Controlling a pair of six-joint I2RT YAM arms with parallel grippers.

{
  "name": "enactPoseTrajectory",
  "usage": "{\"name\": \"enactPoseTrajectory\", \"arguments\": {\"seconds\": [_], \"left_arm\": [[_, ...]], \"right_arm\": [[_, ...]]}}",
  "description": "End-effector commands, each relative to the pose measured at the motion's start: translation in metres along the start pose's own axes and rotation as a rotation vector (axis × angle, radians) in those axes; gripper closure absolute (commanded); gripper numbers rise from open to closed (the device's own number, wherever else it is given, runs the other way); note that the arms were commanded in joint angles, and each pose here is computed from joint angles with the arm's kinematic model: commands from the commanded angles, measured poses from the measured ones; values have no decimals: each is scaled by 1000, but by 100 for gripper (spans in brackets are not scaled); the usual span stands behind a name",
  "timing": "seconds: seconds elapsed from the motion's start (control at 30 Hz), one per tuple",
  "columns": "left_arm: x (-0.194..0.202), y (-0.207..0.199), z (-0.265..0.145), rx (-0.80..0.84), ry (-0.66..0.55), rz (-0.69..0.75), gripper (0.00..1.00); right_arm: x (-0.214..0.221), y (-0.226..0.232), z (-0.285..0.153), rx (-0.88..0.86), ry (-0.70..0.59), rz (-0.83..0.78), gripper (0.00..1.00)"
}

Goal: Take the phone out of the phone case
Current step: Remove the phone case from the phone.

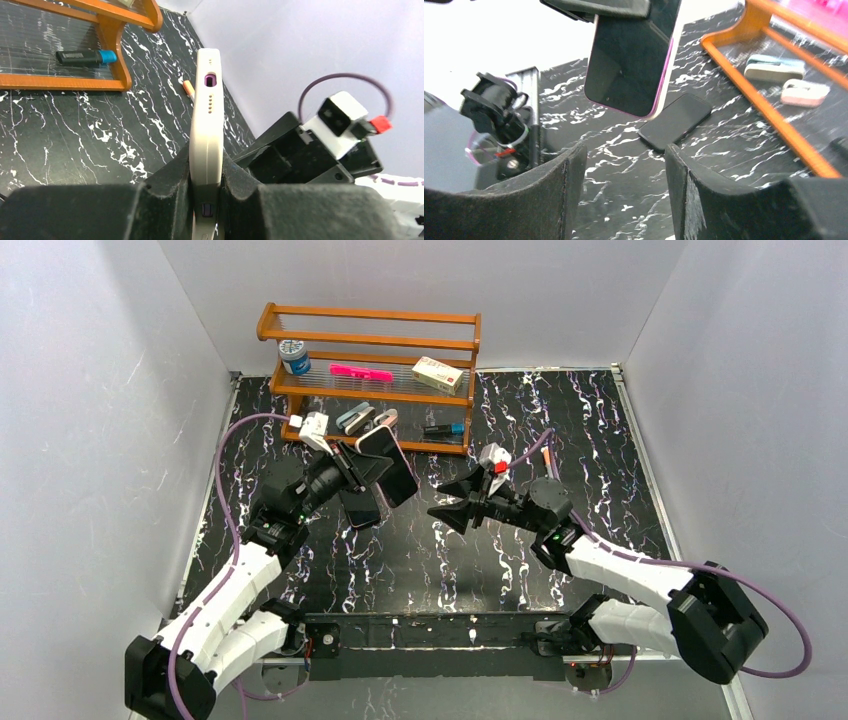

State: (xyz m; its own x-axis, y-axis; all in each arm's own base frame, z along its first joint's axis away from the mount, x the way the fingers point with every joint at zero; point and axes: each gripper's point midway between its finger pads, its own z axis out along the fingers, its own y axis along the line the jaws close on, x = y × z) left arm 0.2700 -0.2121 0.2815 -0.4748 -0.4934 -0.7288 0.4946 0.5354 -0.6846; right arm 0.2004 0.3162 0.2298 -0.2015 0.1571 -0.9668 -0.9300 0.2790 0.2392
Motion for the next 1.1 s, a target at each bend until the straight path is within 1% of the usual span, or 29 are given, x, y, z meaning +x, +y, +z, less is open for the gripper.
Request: {"name": "enactPoseTrajectory", "arguments": {"seconds": [0.0,0.2,0.33,0.53,1.07], "left_arm": [[-42,-24,-9,68,-200,-77,100],[-46,-24,-20,81,-271,-170,100],[-47,-27,-24,111,-299,-242,100],[-48,-33,-28,160,-318,-318,100],[-49,-42,-29,230,-316,-378,100]], "right_arm": [[-28,3,8,8,-155,223,33],[-40,3,19,4,-238,358,34],[-44,7,27,-22,-261,424,37],[-44,10,33,-46,-269,457,40],[-62,15,42,-98,-320,475,42]]}}
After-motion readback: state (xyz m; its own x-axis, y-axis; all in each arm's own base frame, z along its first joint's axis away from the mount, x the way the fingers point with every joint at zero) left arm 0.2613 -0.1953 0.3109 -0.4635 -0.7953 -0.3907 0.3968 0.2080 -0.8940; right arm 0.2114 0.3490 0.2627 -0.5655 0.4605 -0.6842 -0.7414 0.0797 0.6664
